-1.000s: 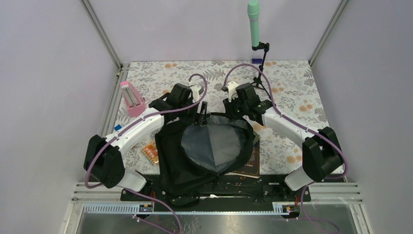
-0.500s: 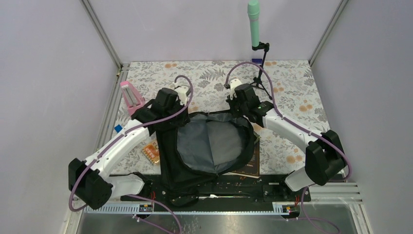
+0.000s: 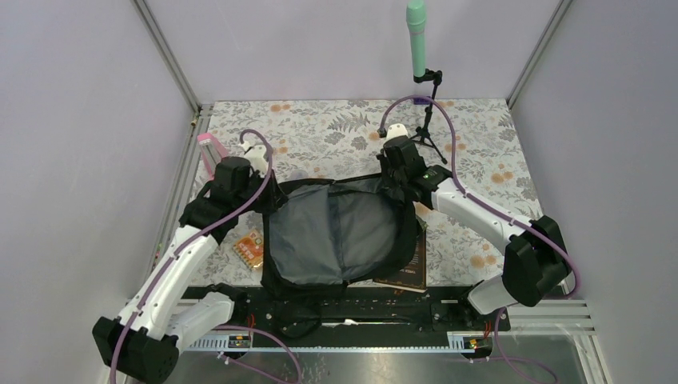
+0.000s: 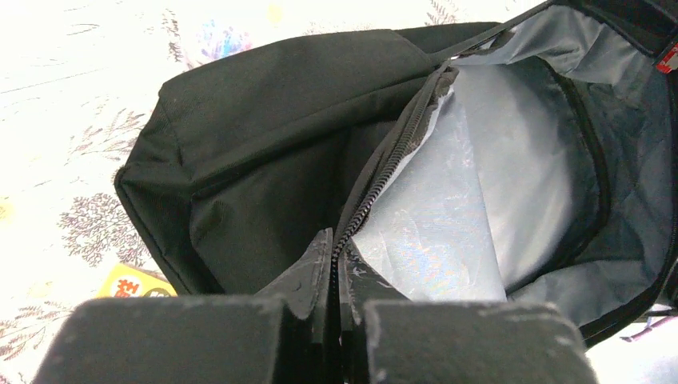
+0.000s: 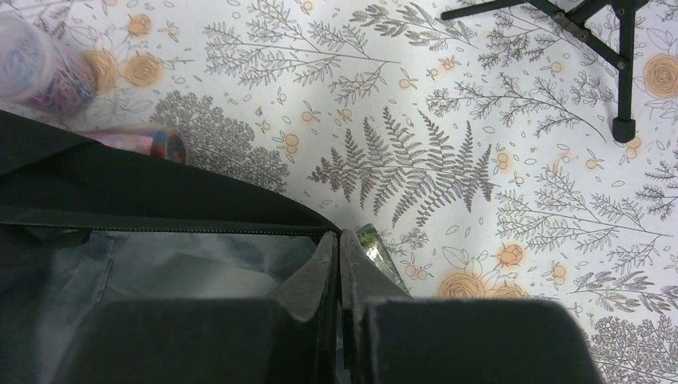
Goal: Pack the student bag
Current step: Unzip the student bag at the center of the board.
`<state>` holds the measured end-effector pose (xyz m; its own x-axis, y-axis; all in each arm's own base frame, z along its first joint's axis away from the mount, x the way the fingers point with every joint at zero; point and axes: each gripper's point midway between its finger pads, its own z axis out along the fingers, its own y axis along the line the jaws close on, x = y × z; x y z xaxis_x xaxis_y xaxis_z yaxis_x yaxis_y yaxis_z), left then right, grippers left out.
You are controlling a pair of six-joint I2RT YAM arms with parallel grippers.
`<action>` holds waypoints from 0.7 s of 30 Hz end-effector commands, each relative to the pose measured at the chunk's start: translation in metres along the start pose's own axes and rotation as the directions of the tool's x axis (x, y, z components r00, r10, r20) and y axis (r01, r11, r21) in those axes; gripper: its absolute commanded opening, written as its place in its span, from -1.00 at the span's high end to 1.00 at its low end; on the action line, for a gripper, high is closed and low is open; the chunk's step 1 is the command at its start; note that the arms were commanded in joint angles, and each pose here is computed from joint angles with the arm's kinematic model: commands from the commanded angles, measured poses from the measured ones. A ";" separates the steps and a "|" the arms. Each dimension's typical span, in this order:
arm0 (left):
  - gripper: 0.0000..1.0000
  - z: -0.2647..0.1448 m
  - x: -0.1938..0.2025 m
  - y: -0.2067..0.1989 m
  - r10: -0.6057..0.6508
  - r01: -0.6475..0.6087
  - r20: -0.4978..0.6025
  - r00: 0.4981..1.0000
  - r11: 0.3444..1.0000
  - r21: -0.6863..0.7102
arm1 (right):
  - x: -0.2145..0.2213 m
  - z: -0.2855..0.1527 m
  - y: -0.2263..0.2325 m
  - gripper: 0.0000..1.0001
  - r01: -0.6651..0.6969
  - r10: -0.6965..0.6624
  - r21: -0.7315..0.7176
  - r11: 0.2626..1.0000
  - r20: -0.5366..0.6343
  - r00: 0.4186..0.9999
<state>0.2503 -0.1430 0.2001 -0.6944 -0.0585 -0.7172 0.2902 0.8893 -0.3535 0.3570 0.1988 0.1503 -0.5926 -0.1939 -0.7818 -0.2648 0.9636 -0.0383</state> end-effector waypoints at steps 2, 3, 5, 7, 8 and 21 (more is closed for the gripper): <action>1.00 -0.022 -0.020 0.016 -0.050 0.057 0.113 0.992 0.997 -0.054 | -0.027 -0.013 -0.046 1.00 -0.039 0.027 0.206 0.978 0.062 0.998; 1.00 -0.022 -0.023 0.011 -0.049 0.053 0.118 0.992 0.998 -0.025 | -0.028 -0.014 -0.041 1.00 -0.035 0.025 0.176 0.984 0.059 0.998; 1.00 -0.024 -0.032 0.002 -0.051 0.049 0.131 0.990 0.999 0.018 | -0.032 -0.017 -0.028 1.00 -0.026 0.020 0.099 0.995 0.055 0.998; 1.00 -0.027 -0.045 -0.006 -0.050 0.042 0.155 0.987 0.998 0.050 | -0.037 -0.026 -0.020 0.83 -0.028 0.026 0.044 0.999 0.046 0.999; 1.00 -0.030 -0.053 -0.010 -0.049 0.039 0.174 0.984 0.997 0.062 | -0.038 -0.031 -0.018 0.65 -0.036 0.035 0.029 0.999 0.044 0.998; 1.00 -0.048 -0.107 0.005 0.013 0.007 0.375 0.927 0.999 -0.053 | 0.018 -0.111 -0.071 -0.89 -0.357 0.352 0.080 0.931 0.073 0.933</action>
<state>0.2729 -0.1253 0.2625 -0.5697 -0.1827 -0.8013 0.2567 0.8866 -0.3847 0.3095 0.1354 0.2452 -0.5113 0.0599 -0.8573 -0.1163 0.9836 0.1382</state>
